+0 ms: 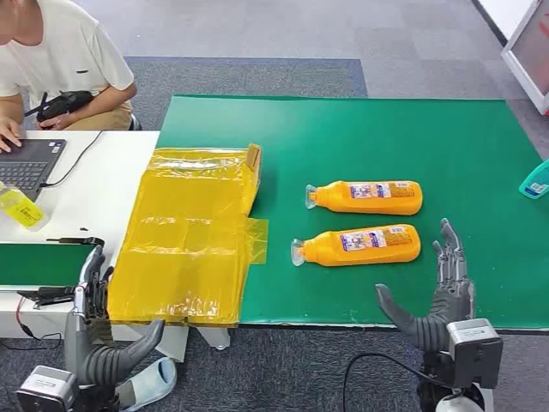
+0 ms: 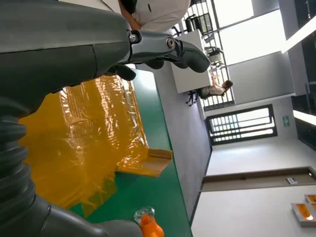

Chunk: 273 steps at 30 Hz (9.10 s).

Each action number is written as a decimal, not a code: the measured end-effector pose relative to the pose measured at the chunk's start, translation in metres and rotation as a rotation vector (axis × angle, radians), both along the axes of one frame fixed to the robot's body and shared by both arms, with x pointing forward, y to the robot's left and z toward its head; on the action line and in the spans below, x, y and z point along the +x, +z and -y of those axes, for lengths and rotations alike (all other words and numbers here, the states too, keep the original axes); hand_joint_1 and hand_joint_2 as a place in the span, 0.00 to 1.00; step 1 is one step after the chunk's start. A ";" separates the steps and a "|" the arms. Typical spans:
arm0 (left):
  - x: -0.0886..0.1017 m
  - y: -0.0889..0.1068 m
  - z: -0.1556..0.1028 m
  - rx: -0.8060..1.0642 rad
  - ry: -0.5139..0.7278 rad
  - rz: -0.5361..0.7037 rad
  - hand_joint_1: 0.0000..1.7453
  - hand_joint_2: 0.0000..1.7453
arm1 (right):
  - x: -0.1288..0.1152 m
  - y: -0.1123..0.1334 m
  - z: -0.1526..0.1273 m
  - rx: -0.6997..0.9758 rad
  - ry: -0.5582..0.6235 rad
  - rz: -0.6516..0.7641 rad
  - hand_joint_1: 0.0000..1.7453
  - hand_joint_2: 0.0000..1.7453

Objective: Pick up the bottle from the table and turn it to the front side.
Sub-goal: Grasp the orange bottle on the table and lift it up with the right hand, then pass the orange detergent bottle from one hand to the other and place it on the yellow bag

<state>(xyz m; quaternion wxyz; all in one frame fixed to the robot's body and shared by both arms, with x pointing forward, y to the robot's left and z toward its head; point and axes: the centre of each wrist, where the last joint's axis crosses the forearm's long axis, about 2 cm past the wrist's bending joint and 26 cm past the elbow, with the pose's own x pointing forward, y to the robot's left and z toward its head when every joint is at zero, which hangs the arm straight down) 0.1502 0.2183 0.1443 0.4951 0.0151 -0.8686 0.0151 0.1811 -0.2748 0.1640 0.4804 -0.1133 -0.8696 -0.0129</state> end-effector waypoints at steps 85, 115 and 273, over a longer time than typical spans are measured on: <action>0.000 -0.030 -0.002 -0.062 -0.103 -0.028 0.00 1.00 | 0.206 -0.029 0.046 -1.711 -0.060 -0.579 0.00 1.00; -0.001 -0.040 -0.006 -0.069 -0.139 -0.026 0.00 1.00 | 0.230 -0.024 0.074 -1.400 0.424 -0.741 1.00 1.00; 0.233 -0.034 0.054 1.380 -0.062 -0.395 0.00 0.00 | 0.072 0.021 -0.111 -0.602 0.197 0.248 0.00 1.00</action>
